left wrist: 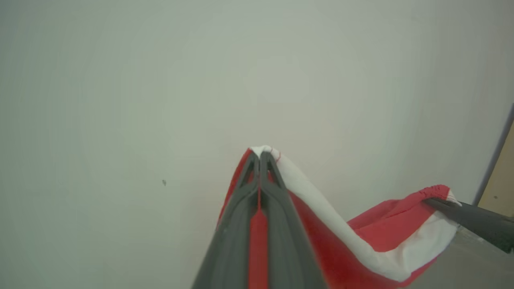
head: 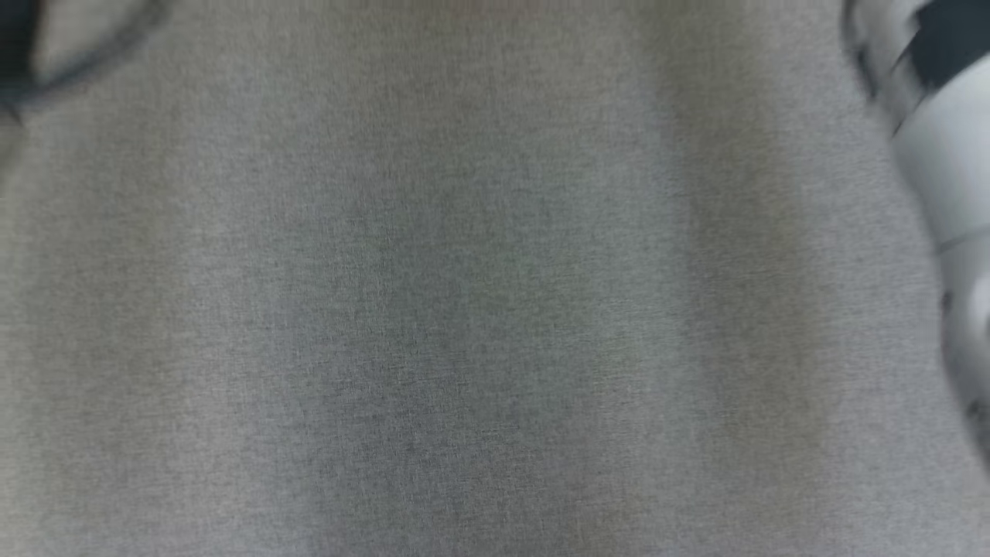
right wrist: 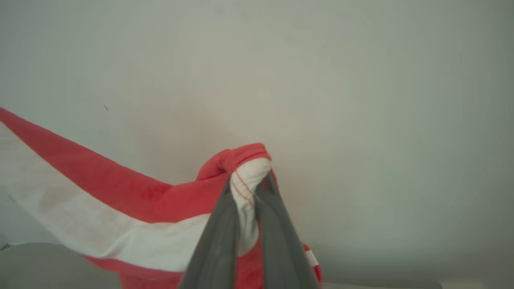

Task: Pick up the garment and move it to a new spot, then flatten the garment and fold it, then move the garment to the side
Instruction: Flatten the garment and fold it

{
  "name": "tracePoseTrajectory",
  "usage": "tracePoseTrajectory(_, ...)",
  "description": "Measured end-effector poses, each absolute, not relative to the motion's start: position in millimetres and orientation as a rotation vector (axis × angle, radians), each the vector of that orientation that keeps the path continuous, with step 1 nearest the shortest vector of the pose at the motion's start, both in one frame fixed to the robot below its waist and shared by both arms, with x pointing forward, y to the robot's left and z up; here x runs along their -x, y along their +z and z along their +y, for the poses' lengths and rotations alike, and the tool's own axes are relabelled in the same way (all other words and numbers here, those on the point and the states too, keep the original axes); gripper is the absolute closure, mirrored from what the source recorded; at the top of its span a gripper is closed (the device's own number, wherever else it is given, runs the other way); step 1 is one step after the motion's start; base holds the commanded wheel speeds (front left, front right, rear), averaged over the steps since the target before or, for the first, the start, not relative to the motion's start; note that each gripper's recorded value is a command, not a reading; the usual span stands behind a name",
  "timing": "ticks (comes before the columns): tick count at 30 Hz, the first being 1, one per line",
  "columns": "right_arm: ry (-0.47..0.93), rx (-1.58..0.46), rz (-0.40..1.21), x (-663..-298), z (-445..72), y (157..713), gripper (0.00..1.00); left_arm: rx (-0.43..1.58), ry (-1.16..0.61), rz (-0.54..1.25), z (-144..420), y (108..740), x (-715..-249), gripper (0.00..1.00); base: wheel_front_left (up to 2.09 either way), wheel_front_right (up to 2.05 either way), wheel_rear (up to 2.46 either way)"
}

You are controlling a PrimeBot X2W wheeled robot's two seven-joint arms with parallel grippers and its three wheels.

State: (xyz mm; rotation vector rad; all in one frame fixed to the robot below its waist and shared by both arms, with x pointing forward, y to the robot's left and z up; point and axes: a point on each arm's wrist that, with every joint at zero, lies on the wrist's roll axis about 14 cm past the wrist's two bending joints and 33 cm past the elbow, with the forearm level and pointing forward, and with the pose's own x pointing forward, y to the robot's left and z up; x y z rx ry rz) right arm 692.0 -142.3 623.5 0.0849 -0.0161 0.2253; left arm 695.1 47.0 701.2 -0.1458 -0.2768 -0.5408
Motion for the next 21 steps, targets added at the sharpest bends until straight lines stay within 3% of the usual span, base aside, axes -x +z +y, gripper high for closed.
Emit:
tracePoseTrajectory(9, 0.298, -0.207, 0.06, -613, -132, 557, 1.0, 0.251, -0.524, -0.185, 67, 626, -637, 1.0, 0.0, 0.0, 0.0)
tracePoseTrajectory(21, 0.281, -0.34, 0.219, -482, -153, 475, 1.0, 0.344, -0.466, 0.037, 76, 532, -485, 1.0, 0.0, 0.0, 0.0)
